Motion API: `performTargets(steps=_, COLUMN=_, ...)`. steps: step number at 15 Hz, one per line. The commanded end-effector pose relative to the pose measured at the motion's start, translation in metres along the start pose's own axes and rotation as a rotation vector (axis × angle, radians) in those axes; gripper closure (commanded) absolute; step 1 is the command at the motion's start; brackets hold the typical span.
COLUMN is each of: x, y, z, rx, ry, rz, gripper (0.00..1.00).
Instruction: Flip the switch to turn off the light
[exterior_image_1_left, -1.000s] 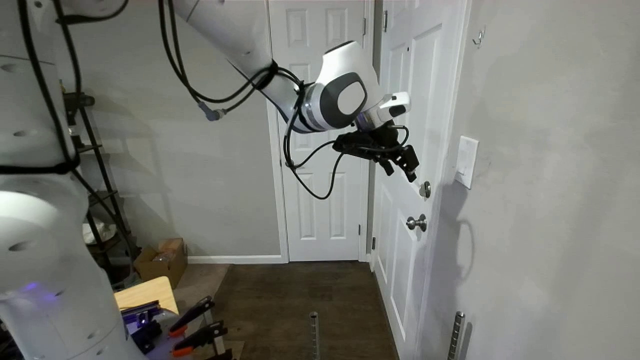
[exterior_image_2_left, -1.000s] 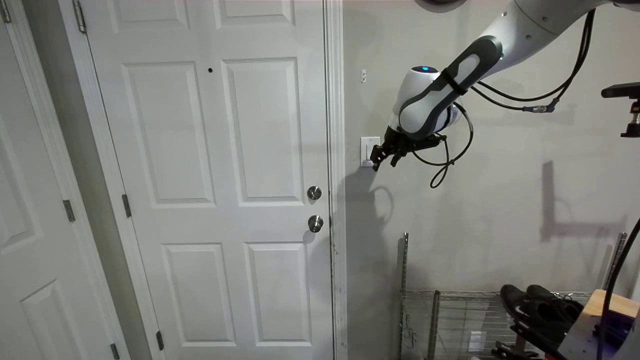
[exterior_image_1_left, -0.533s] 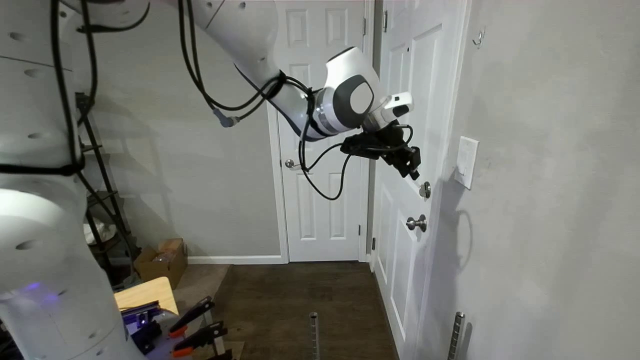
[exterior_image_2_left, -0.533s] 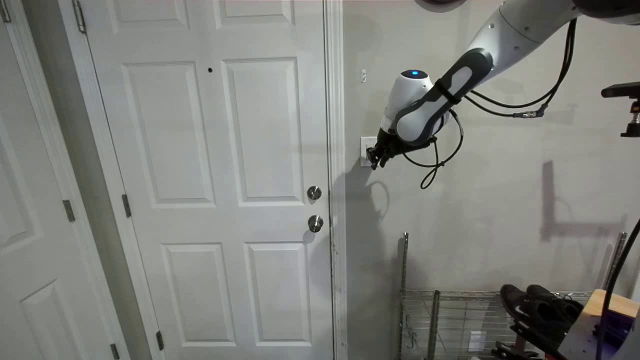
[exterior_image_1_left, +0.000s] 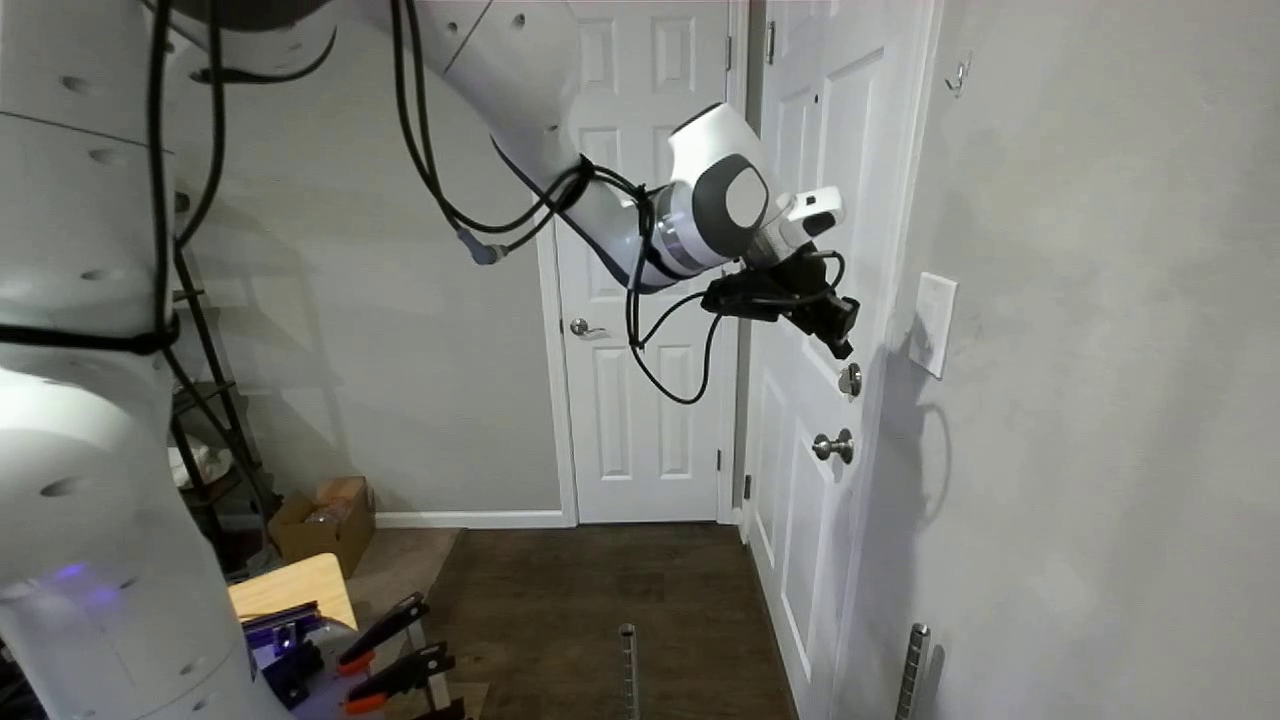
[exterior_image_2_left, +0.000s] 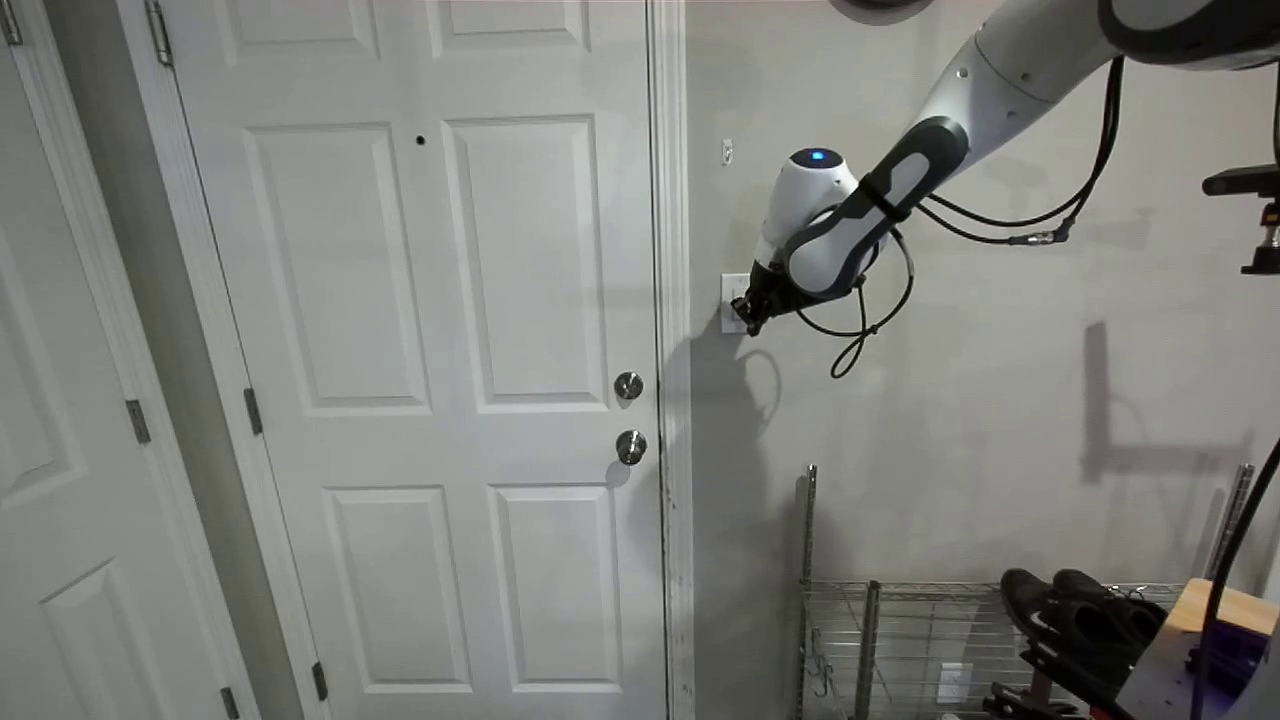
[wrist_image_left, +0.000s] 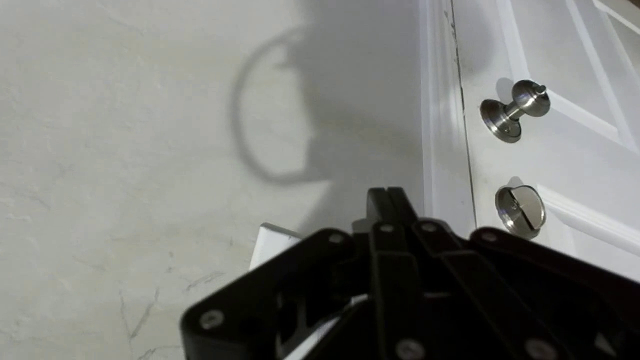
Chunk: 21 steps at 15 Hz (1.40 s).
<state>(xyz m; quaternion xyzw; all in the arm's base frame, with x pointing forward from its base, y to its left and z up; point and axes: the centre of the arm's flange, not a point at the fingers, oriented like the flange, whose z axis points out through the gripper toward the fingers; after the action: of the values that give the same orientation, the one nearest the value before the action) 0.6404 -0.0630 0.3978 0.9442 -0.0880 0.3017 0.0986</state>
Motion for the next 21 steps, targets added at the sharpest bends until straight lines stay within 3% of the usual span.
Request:
performTargets(steps=1, x=0.010, y=-0.002, z=0.010, rx=-0.027, ry=0.039, rz=0.007, gripper=0.94)
performTargets(steps=21, x=0.053, y=0.020, z=0.050, rx=-0.107, ry=0.088, rz=-0.004, gripper=0.95)
